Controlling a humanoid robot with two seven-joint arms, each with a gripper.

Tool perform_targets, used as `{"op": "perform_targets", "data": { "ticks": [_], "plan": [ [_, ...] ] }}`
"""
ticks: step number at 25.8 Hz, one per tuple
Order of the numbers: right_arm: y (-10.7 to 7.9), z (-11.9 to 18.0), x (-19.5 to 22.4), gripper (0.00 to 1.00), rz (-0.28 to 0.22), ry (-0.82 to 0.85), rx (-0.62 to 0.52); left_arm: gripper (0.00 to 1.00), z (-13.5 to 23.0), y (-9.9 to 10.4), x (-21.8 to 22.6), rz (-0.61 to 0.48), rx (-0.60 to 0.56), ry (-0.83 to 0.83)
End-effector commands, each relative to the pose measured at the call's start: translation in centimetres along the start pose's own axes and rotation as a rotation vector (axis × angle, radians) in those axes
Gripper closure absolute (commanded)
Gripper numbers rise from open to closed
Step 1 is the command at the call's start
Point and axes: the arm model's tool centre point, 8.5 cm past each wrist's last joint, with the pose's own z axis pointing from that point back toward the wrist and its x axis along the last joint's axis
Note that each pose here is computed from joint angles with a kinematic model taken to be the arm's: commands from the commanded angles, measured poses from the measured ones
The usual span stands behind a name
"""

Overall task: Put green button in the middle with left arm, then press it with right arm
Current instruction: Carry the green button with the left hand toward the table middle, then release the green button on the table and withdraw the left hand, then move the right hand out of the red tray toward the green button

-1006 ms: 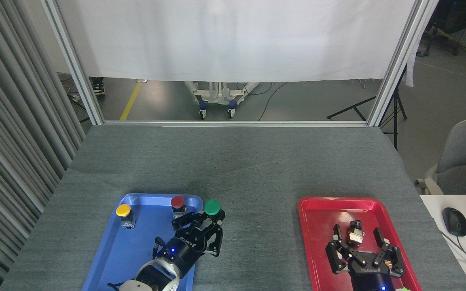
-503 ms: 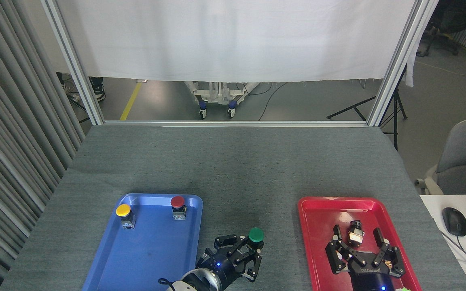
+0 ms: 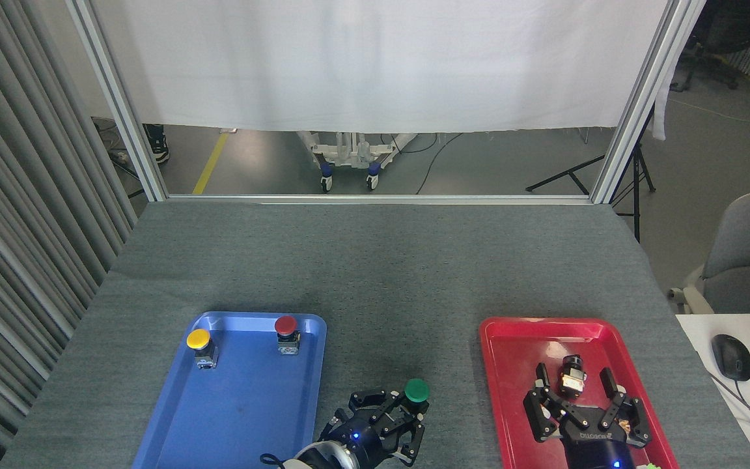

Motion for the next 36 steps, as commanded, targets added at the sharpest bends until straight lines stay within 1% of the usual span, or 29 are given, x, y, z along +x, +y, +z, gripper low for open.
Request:
{"op": "perform_targets", "data": {
  "ticks": [1,4,7,10,12,16,20,23,26,28,36],
  "plan": [
    [0.0,0.0,0.0,0.00,0.000,0.000,-0.001,0.00,-0.1,0.3,0.2,0.007,0.011,0.001],
    [0.0,0.0,0.0,0.00,-0.001,0.000,0.000,0.00,-0.1,0.5,0.5,0.006,0.019,-0.004],
    [0.1,0.0,0.0,0.00,-0.001,0.000,0.002,0.00,0.2,1.2,1.0,0.003,0.050,-0.007],
    [0.1,0.0,0.1,0.00,-0.001,0.001,0.002,0.00,1.0,3.3,1.8,-0.003,0.128,-0.001],
    [0.1,0.0,0.1,0.00,-0.001,-0.001,0.002,0.00,2.5,4.3,1.6,-0.002,0.184,0.071],
    [0.1,0.1,0.1,0.00,-0.001,-0.001,0.002,0.01,7.5,5.6,-1.8,-0.030,0.267,0.323],
    [0.1,0.1,0.3,0.00,-0.006,0.000,0.002,0.00,13.8,4.4,-6.2,0.011,0.289,0.614],
    [0.1,0.1,0.3,0.00,-0.006,0.000,0.002,0.01,17.3,2.6,-9.1,0.031,0.261,0.741],
    [0.1,0.1,0.4,0.00,-0.006,-0.001,0.002,0.00,20.1,0.7,-10.7,0.037,0.221,0.824],
    [0.2,0.1,0.4,0.00,-0.009,-0.001,0.004,0.01,20.9,0.4,-11.4,0.029,0.216,0.847],
    [0.1,0.0,0.4,0.00,-0.006,-0.003,0.002,0.00,21.0,0.4,-11.6,0.036,0.212,0.848]
  ]
}}
